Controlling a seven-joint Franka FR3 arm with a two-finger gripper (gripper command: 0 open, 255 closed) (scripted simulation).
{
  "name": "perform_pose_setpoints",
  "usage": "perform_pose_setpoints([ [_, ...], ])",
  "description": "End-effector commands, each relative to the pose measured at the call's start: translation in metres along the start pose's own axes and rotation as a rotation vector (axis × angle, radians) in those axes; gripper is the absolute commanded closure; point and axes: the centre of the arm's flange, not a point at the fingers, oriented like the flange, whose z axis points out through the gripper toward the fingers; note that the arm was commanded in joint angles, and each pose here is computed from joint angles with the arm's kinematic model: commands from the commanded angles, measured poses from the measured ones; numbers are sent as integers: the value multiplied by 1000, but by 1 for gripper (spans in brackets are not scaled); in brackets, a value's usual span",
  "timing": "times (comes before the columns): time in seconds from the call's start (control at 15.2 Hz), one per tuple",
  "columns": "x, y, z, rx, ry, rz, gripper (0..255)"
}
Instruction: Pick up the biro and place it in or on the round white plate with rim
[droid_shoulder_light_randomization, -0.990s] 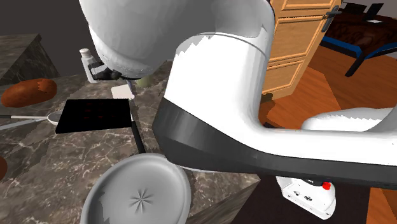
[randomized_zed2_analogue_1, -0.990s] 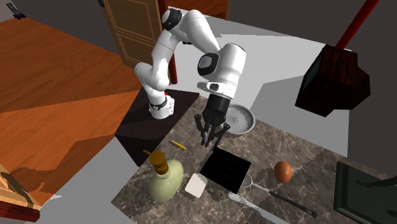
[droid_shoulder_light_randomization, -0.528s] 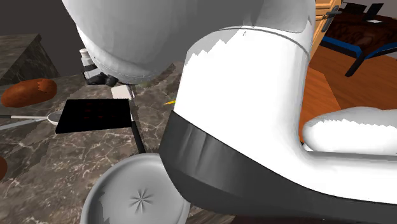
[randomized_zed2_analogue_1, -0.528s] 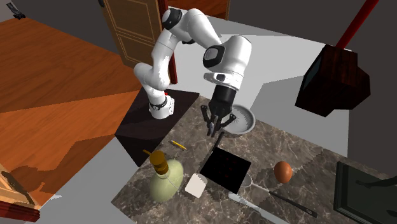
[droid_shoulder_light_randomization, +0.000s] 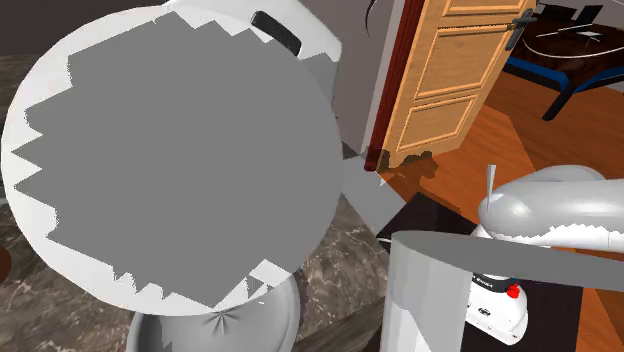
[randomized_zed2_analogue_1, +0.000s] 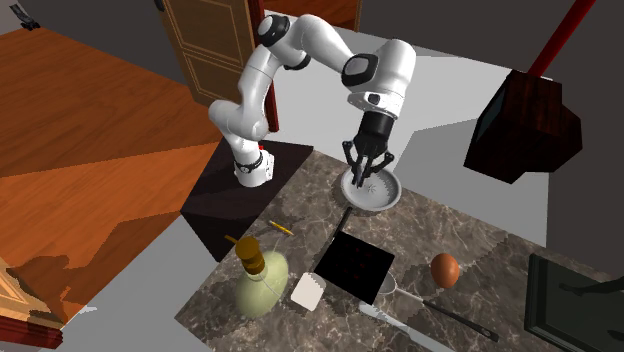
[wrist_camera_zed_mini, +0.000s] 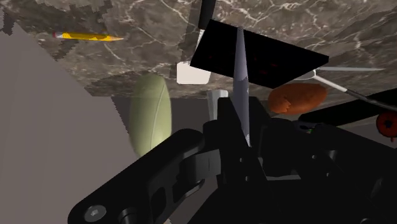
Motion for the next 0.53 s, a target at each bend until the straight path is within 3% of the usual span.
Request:
perform_pose_setpoints([
  [0.0,-17,-9,-20,-1,-1,1,255],
  [0.33,-62,-29,-71,-1,-1,1,255],
  [0.46,-70,-29,-65,-1,-1,1,255],
])
